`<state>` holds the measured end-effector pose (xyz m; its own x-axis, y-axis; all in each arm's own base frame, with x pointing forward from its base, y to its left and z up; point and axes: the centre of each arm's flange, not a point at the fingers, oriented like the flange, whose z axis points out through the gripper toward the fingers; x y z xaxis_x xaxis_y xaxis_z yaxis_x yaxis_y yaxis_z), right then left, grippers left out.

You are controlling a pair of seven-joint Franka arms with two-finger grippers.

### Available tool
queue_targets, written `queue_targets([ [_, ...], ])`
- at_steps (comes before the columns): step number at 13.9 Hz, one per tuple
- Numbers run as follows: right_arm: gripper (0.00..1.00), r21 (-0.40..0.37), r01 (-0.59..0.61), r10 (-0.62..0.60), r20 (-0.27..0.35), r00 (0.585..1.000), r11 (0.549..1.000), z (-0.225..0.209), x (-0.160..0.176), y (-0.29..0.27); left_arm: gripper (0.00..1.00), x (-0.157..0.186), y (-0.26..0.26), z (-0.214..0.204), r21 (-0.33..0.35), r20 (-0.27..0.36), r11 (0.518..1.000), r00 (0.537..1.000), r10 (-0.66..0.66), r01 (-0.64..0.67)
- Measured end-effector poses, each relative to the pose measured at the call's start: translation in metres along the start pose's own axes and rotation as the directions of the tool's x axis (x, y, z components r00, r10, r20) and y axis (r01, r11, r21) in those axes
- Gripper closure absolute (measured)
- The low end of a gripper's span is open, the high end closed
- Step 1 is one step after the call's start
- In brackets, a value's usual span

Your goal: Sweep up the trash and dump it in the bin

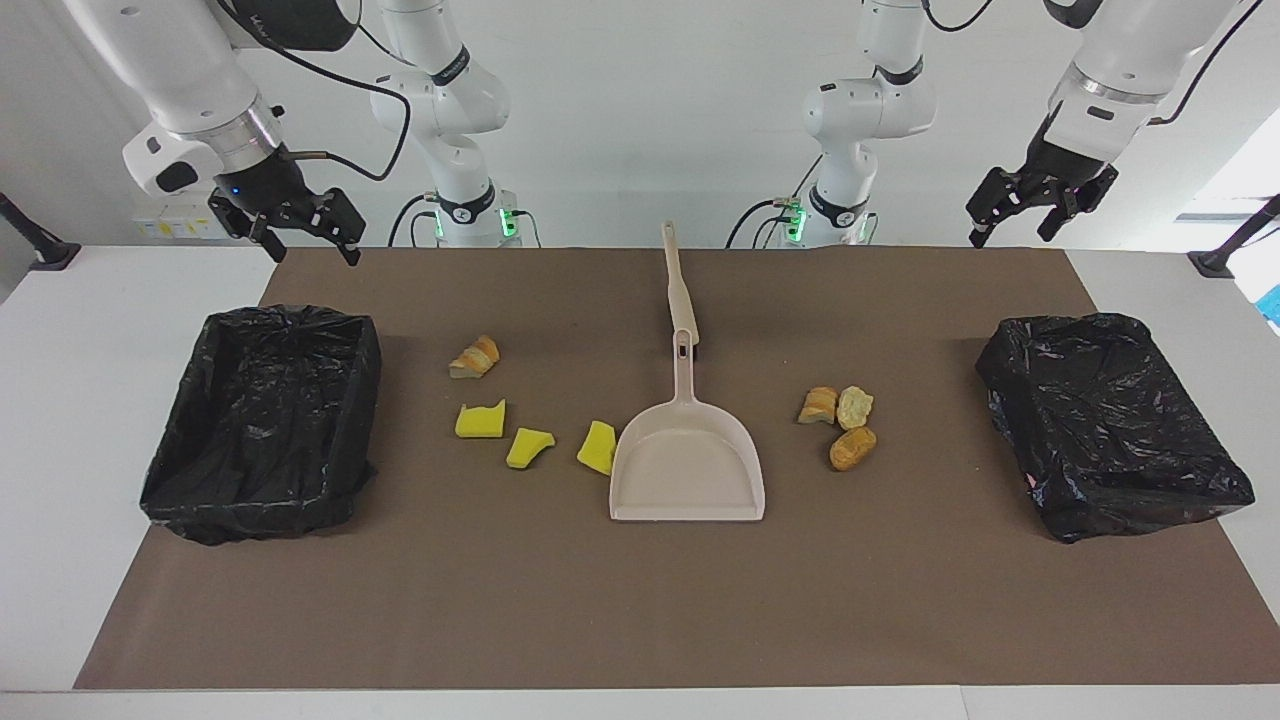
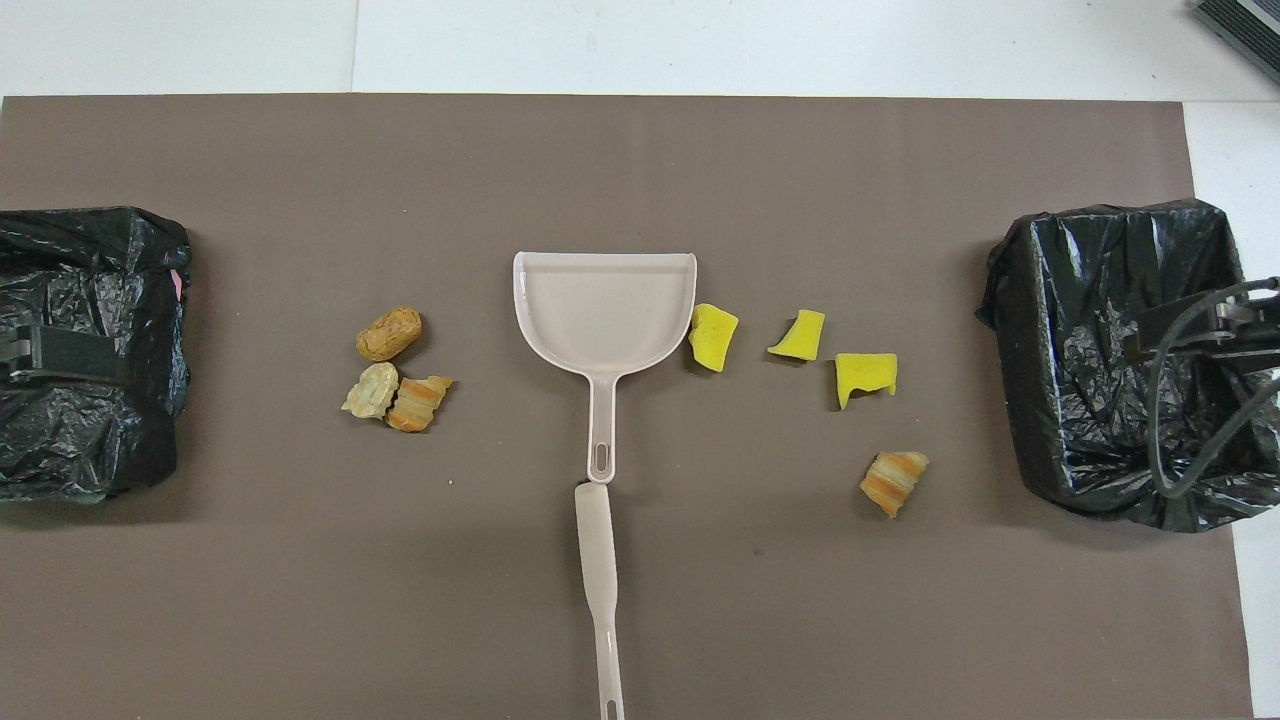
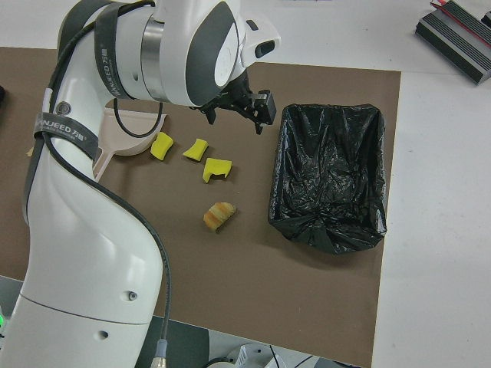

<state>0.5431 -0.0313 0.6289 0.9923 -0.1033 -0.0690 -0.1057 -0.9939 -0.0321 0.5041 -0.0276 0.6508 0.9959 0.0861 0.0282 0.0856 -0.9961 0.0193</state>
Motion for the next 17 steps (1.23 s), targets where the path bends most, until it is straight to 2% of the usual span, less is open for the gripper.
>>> queue_targets([
  [12,0.0,0.0,0.0,0.0,0.003,1.0,1.0,0.001,-0.001,0.0,0.0,-0.001,0.013,0.002,0.001,0.002,1.0,1.0,0.027,-0.027],
  [17,0.0,0.0,0.0,0.0,0.007,1.0,1.0,0.003,-0.002,0.0,0.0,0.012,0.037,0.043,-0.005,-0.006,0.997,0.997,0.074,-0.074],
])
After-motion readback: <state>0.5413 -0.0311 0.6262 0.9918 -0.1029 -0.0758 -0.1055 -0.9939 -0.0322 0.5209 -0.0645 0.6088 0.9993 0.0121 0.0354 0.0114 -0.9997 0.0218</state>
